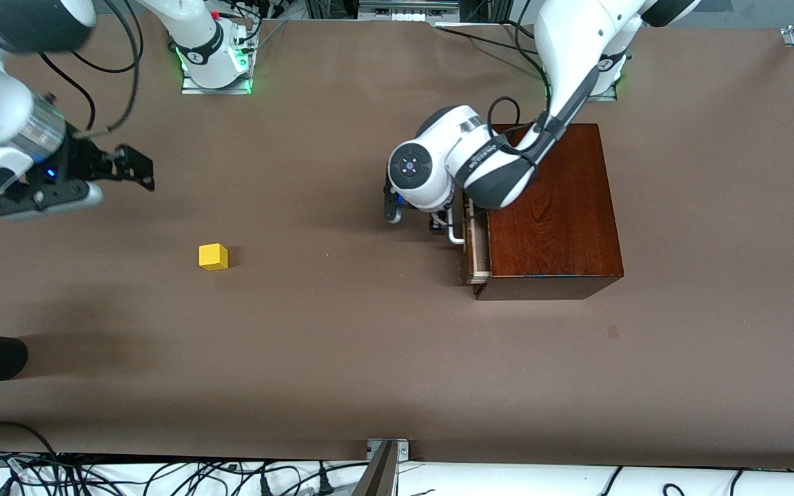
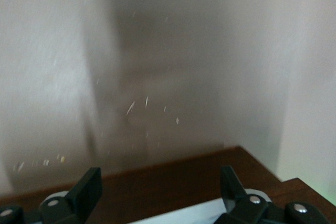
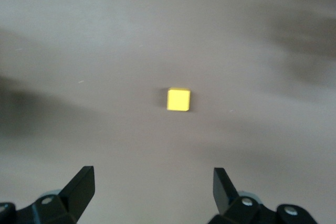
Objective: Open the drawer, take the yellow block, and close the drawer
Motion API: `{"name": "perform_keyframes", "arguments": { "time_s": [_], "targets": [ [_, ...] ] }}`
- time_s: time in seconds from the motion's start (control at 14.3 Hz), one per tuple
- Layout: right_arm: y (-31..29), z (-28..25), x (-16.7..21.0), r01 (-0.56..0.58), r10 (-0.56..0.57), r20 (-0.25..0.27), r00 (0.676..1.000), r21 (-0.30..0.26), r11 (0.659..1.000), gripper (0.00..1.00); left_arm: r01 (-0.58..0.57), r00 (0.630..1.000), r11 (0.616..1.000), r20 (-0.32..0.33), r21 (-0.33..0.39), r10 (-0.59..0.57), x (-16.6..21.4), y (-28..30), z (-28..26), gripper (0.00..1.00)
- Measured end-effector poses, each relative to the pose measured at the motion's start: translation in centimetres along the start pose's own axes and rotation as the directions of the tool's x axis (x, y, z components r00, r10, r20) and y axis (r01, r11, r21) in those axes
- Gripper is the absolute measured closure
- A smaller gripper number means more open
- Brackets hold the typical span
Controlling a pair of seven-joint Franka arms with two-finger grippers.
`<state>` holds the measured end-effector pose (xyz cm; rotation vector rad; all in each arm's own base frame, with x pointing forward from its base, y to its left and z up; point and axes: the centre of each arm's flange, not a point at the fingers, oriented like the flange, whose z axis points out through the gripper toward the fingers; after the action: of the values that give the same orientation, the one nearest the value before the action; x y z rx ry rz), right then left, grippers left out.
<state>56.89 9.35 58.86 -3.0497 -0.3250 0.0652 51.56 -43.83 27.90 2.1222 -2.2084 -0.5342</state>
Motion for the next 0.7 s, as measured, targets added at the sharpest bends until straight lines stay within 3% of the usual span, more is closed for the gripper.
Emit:
{"name": "perform_keyframes", "arguments": {
  "time_s": [0.28,0.7],
  "targets": [
    [-0.4,-1.9,-1.2,0.022,-0.022,0.001,1.0,0.025,0.999,0.0,0.021,1.0,1.0,0.009,-0.012,-0.021,-2.0,-0.6,-0.9,0.0],
    [0.2,-1.4,-1.0,0.02,-0.02,0.014,1.0,-0.017,1.0,0.0,0.028,0.999,0.999,0.02,-0.025,-0.028,-2.5,-0.8,-0.7,0.0]
  ]
}}
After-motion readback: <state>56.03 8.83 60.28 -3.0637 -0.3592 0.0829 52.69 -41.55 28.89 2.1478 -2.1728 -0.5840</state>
